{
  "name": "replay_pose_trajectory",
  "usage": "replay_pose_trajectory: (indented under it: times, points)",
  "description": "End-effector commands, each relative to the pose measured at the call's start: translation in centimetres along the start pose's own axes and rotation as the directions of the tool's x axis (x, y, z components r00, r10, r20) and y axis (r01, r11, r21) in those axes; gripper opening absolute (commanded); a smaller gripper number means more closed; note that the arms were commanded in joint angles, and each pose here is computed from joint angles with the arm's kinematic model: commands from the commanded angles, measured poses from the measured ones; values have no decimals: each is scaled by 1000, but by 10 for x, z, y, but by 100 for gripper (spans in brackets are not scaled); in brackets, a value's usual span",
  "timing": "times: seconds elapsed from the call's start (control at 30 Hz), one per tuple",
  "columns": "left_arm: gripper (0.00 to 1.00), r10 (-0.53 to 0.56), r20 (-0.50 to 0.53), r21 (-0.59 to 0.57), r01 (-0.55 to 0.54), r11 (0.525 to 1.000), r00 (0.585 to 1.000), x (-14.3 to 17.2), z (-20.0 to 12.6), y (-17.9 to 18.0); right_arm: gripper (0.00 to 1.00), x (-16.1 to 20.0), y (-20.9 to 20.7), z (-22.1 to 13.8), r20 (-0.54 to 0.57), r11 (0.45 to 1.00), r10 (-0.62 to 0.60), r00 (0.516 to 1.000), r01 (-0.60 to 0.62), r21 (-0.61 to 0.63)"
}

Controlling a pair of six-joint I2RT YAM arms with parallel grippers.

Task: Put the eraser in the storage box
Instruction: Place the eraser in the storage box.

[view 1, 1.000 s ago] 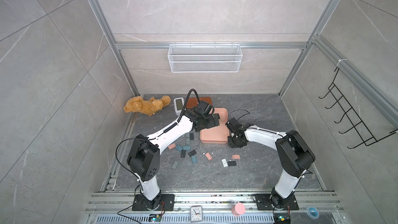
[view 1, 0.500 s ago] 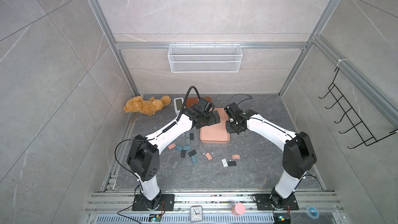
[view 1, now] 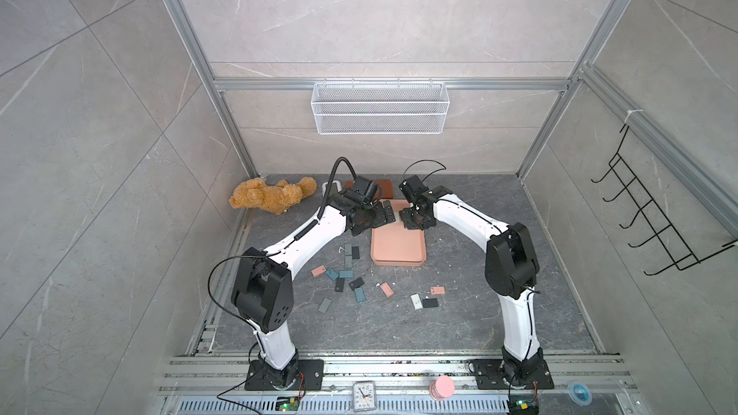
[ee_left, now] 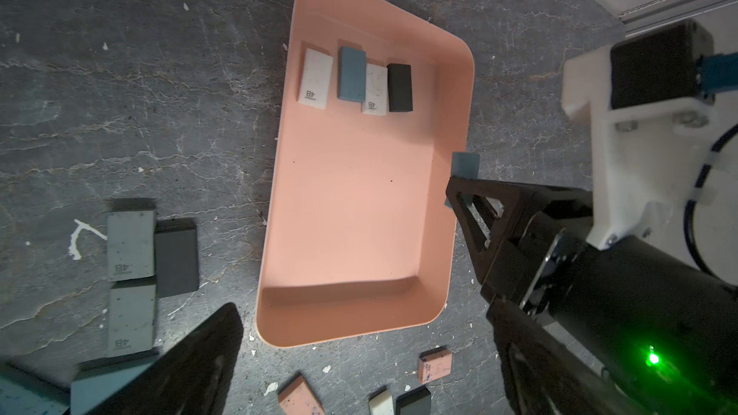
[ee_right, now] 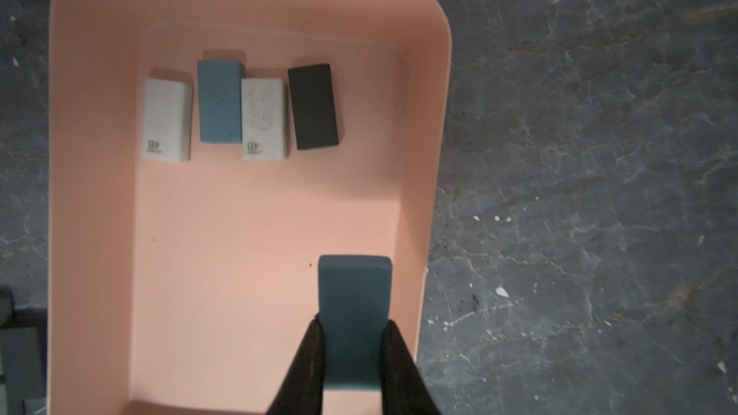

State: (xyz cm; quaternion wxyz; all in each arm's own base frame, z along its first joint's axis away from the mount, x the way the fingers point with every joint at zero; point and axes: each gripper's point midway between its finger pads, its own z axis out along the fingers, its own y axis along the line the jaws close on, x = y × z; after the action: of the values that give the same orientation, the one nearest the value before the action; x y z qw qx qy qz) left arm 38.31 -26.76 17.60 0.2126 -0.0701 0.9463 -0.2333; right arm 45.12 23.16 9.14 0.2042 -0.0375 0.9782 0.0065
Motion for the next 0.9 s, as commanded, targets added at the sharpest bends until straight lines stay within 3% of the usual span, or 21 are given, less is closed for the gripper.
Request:
replay_pose_trajectory:
  times: [0.0, 0.5, 0.87]
  points:
    - [99, 14, -18, 10, -14, 1000, 1000, -3, -6, 6, 22, -4, 2, 13, -35, 1000, -26, 999, 27, 15]
    - [99, -7, -42, -1, 7, 1000, 999, -19, 2, 23, 22, -31, -6, 59, -64, 995, -82, 995, 85, 55]
    - [99, -17, -60, -11, 17, 1000, 998, -17, 6, 27, 23, -35, -18, 75, -84, 993, -89, 993, 95, 73]
